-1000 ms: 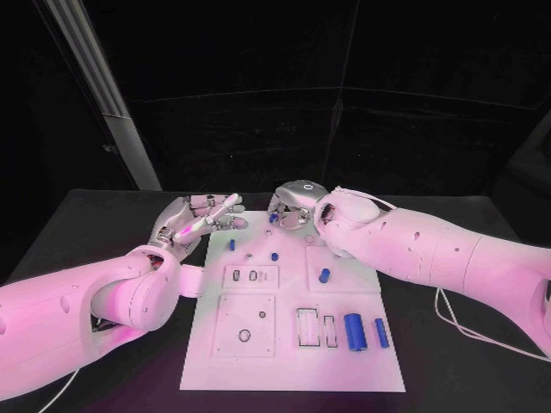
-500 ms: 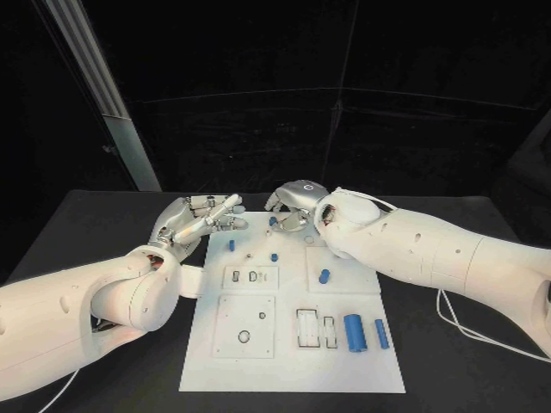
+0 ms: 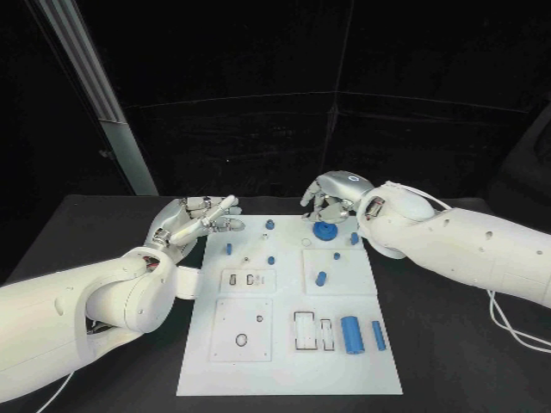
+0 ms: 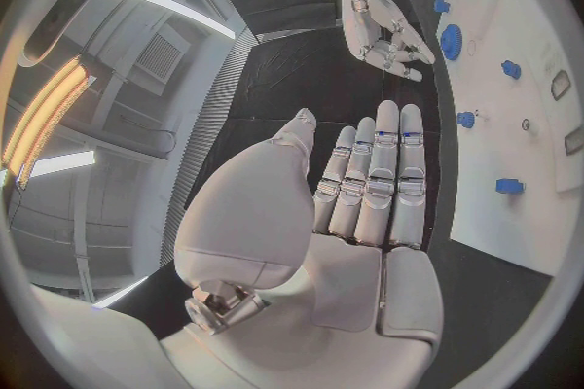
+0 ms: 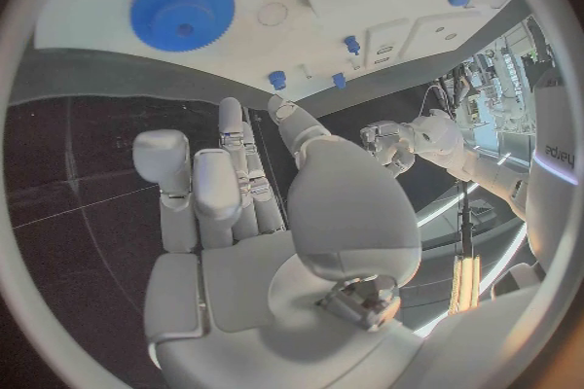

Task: Assemble the parts on the task board

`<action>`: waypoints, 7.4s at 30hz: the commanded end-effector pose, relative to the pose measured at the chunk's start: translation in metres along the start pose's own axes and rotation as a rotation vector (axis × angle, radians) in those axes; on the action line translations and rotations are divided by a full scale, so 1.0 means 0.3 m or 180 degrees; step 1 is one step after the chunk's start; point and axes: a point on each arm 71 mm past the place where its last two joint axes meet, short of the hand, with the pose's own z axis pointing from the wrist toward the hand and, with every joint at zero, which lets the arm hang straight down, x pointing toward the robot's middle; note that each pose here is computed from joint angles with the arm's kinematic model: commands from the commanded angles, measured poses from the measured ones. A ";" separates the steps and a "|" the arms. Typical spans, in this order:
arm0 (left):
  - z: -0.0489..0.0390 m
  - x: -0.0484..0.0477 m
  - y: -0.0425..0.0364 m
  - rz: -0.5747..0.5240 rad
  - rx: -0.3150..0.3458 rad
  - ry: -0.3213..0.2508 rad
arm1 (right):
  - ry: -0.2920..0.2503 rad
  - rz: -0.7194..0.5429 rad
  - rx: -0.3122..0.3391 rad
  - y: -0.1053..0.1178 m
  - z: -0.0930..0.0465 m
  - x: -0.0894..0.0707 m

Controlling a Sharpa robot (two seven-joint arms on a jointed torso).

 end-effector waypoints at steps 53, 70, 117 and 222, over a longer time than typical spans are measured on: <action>0.011 0.000 -0.002 -0.0001 0.0028 0.0046 | 0.0850 -0.0180 0.0614 -0.078 -0.019 0.053; 0.011 -0.001 -0.002 -0.0002 0.0022 0.0048 | 0.0552 -0.0322 0.0559 -0.050 -0.003 0.038; 0.014 0.002 -0.001 -0.0004 0.0022 0.0055 | 0.0447 -0.0315 -0.0081 0.322 0.113 0.149; 0.033 -0.013 0.015 0.0018 -0.0013 0.0025 | 0.0402 0.0880 0.0228 -0.258 -0.213 0.131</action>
